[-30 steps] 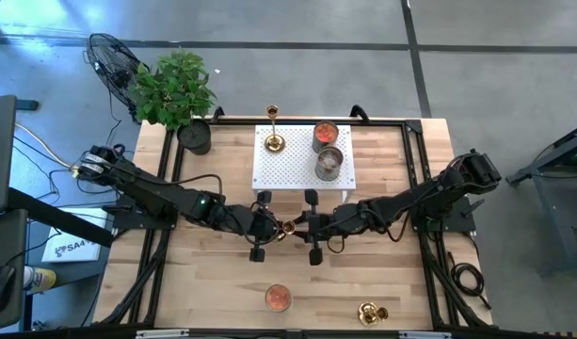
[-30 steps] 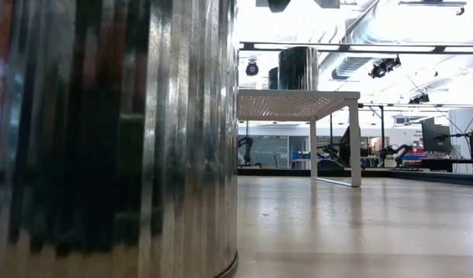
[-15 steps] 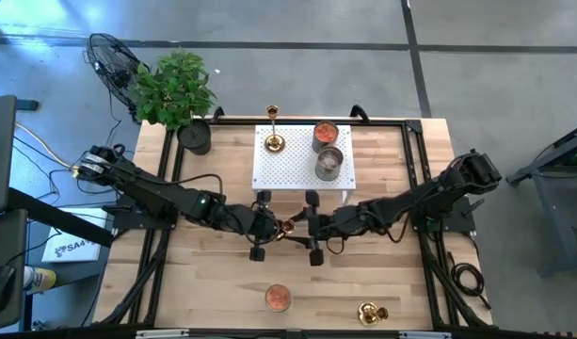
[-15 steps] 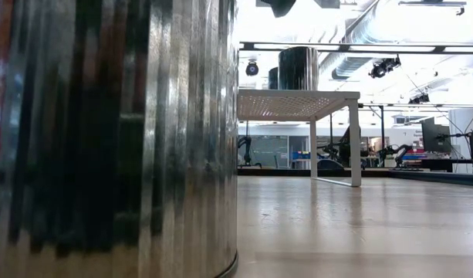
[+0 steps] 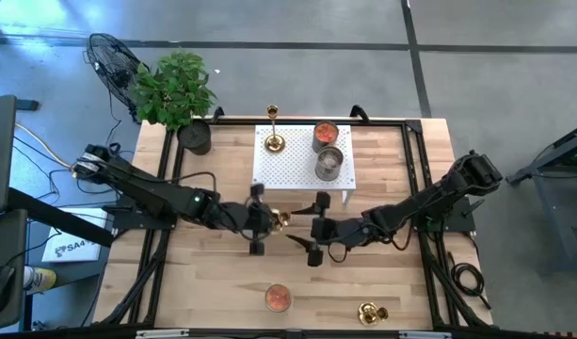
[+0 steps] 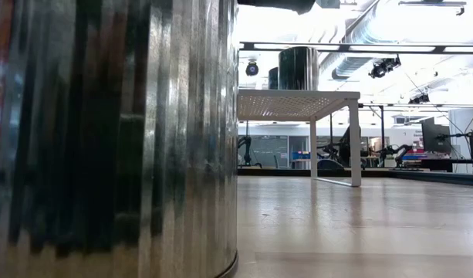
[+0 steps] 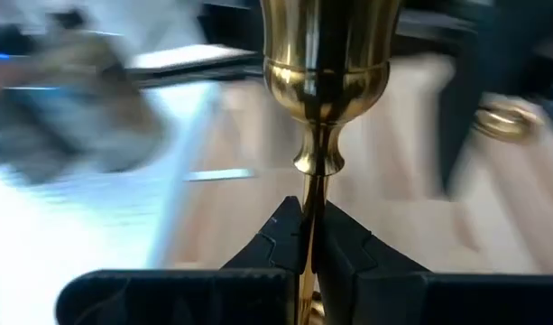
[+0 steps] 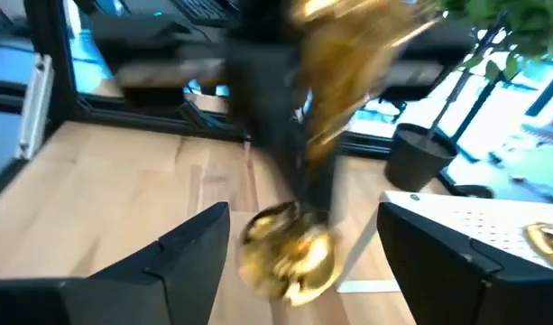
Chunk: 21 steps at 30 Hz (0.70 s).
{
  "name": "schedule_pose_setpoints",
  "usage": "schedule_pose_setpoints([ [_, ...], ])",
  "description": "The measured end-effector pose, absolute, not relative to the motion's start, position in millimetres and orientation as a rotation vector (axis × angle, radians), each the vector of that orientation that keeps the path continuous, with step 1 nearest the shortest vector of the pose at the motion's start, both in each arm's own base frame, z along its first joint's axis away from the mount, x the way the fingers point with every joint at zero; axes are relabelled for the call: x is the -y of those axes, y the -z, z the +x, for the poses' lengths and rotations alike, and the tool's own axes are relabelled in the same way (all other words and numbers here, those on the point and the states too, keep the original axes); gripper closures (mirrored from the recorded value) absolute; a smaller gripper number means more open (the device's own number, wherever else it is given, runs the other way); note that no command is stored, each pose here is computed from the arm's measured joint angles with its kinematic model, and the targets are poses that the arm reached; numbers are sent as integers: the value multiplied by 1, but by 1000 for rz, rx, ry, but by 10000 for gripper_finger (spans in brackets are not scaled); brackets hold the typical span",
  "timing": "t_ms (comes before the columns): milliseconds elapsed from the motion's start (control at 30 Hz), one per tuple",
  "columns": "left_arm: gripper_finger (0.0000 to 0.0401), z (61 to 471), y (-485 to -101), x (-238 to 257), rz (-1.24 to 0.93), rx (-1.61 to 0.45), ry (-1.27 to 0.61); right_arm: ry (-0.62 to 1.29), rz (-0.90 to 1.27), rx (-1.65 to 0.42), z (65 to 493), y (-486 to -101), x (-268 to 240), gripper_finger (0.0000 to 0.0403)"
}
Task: Pick & Place candle stick holders
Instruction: Put the top gold holder on the shelf
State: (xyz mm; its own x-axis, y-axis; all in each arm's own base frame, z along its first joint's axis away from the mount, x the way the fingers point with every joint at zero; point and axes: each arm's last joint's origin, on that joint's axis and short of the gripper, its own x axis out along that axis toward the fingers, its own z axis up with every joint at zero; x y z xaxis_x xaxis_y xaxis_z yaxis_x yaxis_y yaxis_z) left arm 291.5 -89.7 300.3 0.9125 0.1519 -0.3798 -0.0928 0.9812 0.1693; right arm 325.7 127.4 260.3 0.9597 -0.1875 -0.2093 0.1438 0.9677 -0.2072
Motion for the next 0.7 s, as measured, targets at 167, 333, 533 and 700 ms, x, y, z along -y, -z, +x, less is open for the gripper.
schedule_pose_setpoints([
  [167,392,268,-336,77,158,-308,-259,217,-261,-229,319,-261,-138,127],
  [333,393,235,-373,63,168,-183,-317,265,-327,-229,312,-261,-151,126],
  [533,393,207,-400,36,122,-66,-367,277,-387,-225,304,-262,-163,127],
  [700,393,201,-408,8,43,-12,-344,295,-394,-222,301,-263,-167,128],
])
